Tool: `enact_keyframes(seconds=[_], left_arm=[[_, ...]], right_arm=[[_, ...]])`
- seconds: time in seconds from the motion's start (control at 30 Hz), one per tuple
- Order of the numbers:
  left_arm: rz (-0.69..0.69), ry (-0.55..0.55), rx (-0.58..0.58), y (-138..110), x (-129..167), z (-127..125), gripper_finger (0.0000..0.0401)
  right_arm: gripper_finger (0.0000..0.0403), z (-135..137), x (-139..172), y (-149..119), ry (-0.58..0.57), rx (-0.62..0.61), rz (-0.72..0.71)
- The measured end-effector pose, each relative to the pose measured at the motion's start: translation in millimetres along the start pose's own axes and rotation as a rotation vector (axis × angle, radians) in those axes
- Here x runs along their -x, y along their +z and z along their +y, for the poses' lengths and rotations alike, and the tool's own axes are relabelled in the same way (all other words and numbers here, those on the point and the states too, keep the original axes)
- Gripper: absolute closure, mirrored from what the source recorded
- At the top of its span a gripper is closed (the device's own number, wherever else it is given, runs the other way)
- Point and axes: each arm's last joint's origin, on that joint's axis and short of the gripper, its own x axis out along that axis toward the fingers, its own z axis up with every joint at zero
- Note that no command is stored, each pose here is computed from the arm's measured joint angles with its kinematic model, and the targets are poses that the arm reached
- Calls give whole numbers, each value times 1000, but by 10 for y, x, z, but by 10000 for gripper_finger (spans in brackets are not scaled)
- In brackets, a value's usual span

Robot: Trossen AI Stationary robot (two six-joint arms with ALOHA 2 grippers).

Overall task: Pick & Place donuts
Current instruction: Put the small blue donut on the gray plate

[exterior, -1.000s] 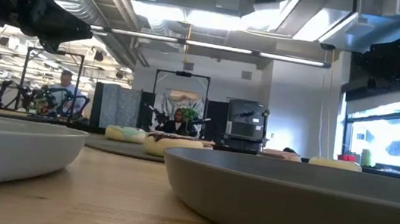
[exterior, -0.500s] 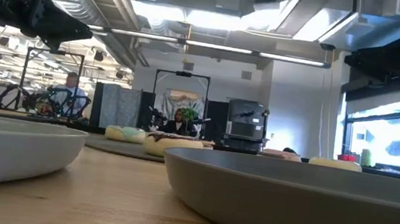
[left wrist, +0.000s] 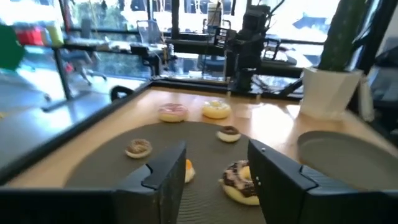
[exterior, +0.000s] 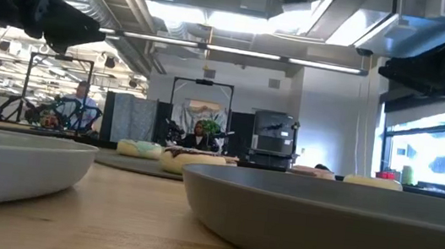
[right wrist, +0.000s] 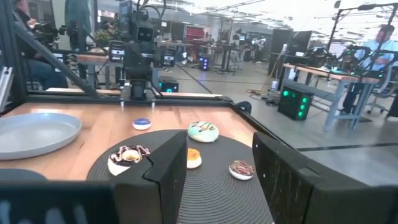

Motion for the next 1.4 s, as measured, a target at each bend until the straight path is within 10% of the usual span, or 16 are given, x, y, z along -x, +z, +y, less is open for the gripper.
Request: enact_keyframes(seconds=[0.57,0.8,1.4], left_arm=[[13,4,278,-4,-28,-6,240],[-10,-80,185,71,-133,-78,253],[768,40,-107,258,-537,-387,258]], right_arm=[[220,0,0,0,0,-55,0],[220,0,0,0,1,-51,0],[220,1,0,0,2,-107,0]])
